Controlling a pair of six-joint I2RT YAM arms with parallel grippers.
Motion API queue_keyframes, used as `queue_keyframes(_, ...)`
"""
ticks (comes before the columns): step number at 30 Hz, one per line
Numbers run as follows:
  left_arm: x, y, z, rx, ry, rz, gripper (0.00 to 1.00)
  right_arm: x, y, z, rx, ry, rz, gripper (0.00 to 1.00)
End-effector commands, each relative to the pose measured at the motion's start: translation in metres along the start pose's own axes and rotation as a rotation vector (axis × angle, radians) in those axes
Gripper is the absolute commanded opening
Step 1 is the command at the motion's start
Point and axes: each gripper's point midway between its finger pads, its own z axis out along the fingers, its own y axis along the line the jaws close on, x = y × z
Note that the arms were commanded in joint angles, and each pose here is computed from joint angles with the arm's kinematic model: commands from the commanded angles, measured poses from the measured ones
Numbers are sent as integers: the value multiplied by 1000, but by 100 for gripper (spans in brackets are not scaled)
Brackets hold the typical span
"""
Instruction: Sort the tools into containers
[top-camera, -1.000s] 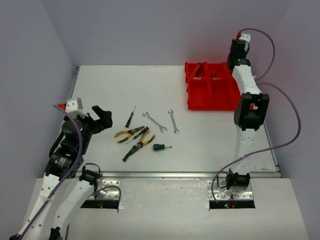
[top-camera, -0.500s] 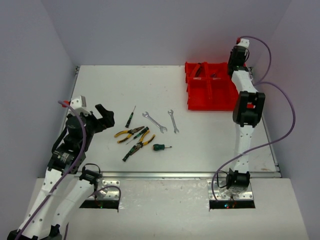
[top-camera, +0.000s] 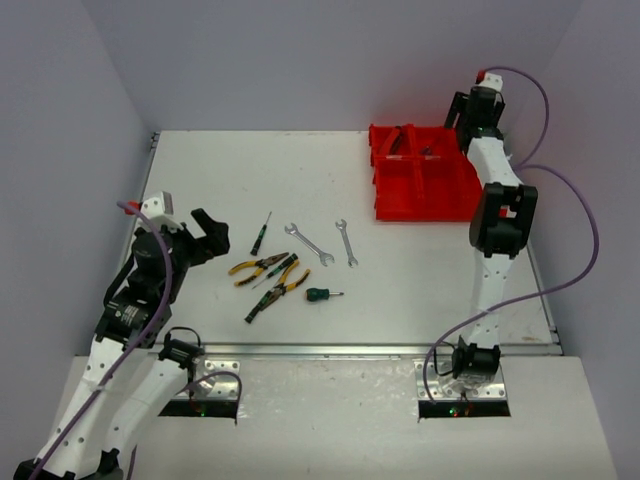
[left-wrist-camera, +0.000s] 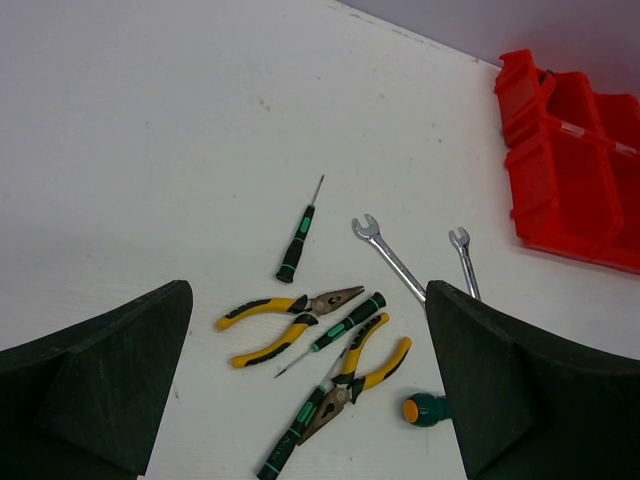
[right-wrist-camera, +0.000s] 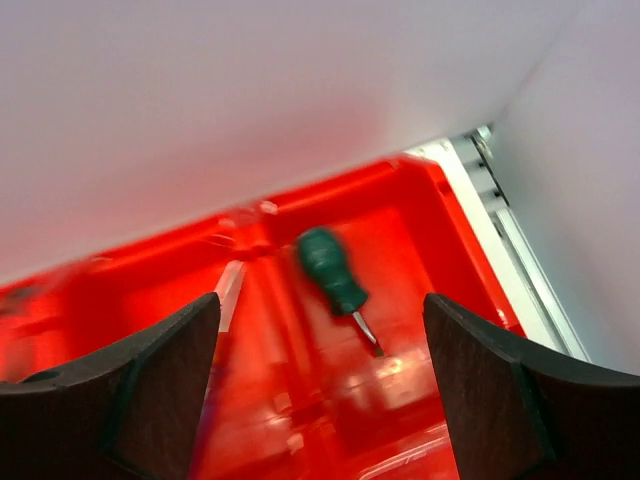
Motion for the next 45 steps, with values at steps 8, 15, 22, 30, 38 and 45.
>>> queue_keyframes(8, -14, -3, -3, 9, -57, -5, 100, -29, 208, -257, -659, 30, -221, 99)
queue_keyframes(15, -23, 9, -9, -56, -100, -36, 100, 150, 268, -423, -1067, 273, -721, 99)
queue_keyframes(22, -22, 6, -9, -41, -94, -34, 100, 198, 264, -449, -1086, 430, -940, 99)
queue_keyframes(30, -22, 3, -9, -22, -97, -32, 100, 270, 243, -475, -1126, 569, -1018, 92)
queue_keyframes(38, -17, -1, -5, -4, -72, -16, 100, 311, 256, -492, -1228, 657, -1044, 75)
queue_keyframes(45, -18, -3, -6, 13, -76, -15, 100, 340, 264, -475, -1179, 659, -1091, 64)
